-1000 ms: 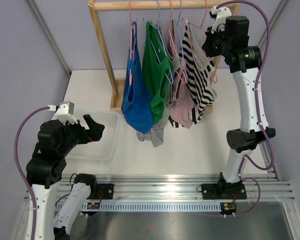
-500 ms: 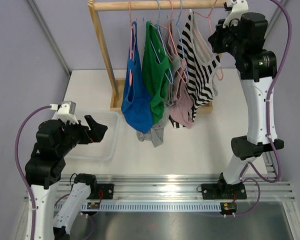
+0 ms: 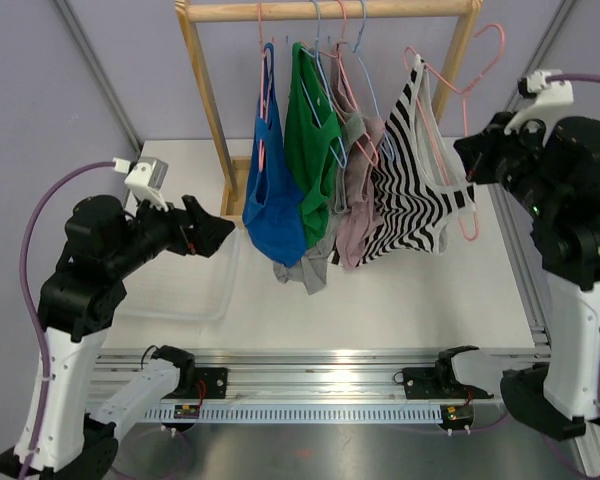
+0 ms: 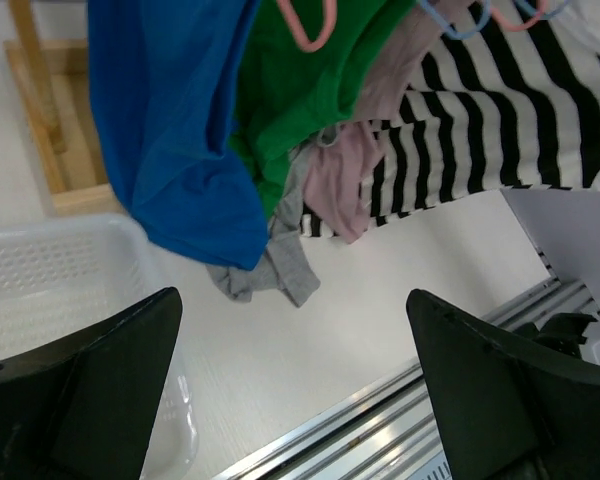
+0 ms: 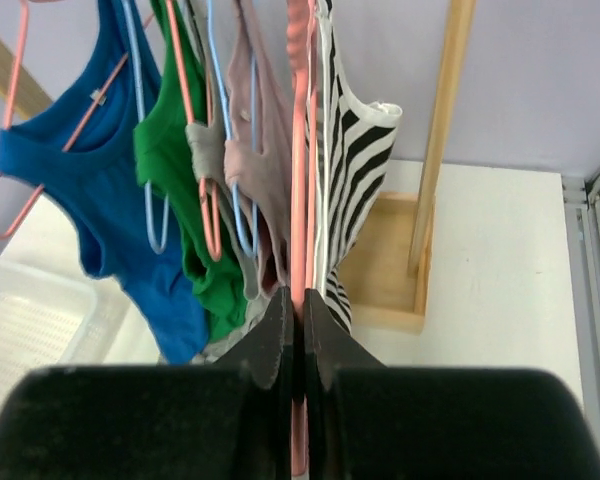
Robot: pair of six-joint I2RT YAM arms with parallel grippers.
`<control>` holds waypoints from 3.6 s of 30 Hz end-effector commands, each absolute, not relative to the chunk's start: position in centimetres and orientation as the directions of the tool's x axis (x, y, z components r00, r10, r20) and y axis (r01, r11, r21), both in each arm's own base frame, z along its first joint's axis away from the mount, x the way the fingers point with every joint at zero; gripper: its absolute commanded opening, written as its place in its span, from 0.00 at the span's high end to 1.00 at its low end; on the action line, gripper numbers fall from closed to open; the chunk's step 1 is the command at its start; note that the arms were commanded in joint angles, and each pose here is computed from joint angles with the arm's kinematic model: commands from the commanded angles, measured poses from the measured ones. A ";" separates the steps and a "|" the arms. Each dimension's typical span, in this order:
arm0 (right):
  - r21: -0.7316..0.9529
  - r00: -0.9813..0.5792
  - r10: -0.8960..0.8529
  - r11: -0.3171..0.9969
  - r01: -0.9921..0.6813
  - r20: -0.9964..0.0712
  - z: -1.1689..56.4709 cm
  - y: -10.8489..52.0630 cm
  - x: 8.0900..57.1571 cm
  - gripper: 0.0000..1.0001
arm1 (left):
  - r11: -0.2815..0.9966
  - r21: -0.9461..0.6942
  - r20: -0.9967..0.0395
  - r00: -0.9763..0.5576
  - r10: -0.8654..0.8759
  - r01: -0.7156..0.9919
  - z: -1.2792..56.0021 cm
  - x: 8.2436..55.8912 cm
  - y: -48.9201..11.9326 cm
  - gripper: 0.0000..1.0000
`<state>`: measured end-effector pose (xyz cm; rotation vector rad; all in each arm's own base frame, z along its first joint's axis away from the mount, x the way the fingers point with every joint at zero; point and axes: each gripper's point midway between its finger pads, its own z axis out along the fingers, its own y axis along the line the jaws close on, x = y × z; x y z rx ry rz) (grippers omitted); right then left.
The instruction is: Remove the tank top from the hanger
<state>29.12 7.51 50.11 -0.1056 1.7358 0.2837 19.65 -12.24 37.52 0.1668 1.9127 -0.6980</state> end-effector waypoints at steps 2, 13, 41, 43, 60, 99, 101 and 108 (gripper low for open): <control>0.190 -0.164 0.157 0.960 -0.205 -0.974 50.4 6.1 22.8 1.00 | 0.783 -0.326 -0.928 -0.337 -0.158 0.530 43.1 21.4 -15.6 0.01; 0.255 -0.153 0.227 0.947 -0.195 -0.962 49.1 3.8 10.9 1.00 | 0.594 -0.188 -0.982 -0.158 -0.103 0.782 51.2 18.0 -31.5 0.01; 0.293 -0.291 0.165 0.829 -0.477 -0.942 45.8 8.9 8.9 1.00 | 0.678 -0.070 -0.997 -0.028 -0.072 0.731 47.0 22.3 -42.6 0.05; 0.294 -0.296 0.164 0.828 -0.478 -0.941 45.7 9.0 9.2 1.00 | 0.678 -0.068 -0.997 -0.032 -0.066 0.732 46.2 22.2 -42.3 0.03; 0.303 -0.282 0.165 0.764 -0.570 -0.945 46.4 10.8 9.1 1.00 | 0.609 -0.121 -0.992 -0.072 -0.104 0.784 45.6 22.9 -41.6 0.09; 0.092 -0.103 0.018 0.619 -0.780 -0.995 46.0 10.8 3.2 1.00 | 0.934 -0.281 -0.959 -0.093 -0.267 0.219 44.9 26.8 -25.4 1.00; 0.081 -0.080 0.029 0.617 -0.783 -0.996 46.4 10.9 3.3 1.00 | 0.920 -0.286 -0.957 -0.127 -0.261 0.268 44.5 26.2 -25.9 1.00; 0.060 0.196 0.254 0.741 -0.669 -0.947 52.0 8.6 5.3 1.00 | 0.772 -0.304 -0.952 -0.206 -0.226 0.558 42.8 22.2 -29.0 1.00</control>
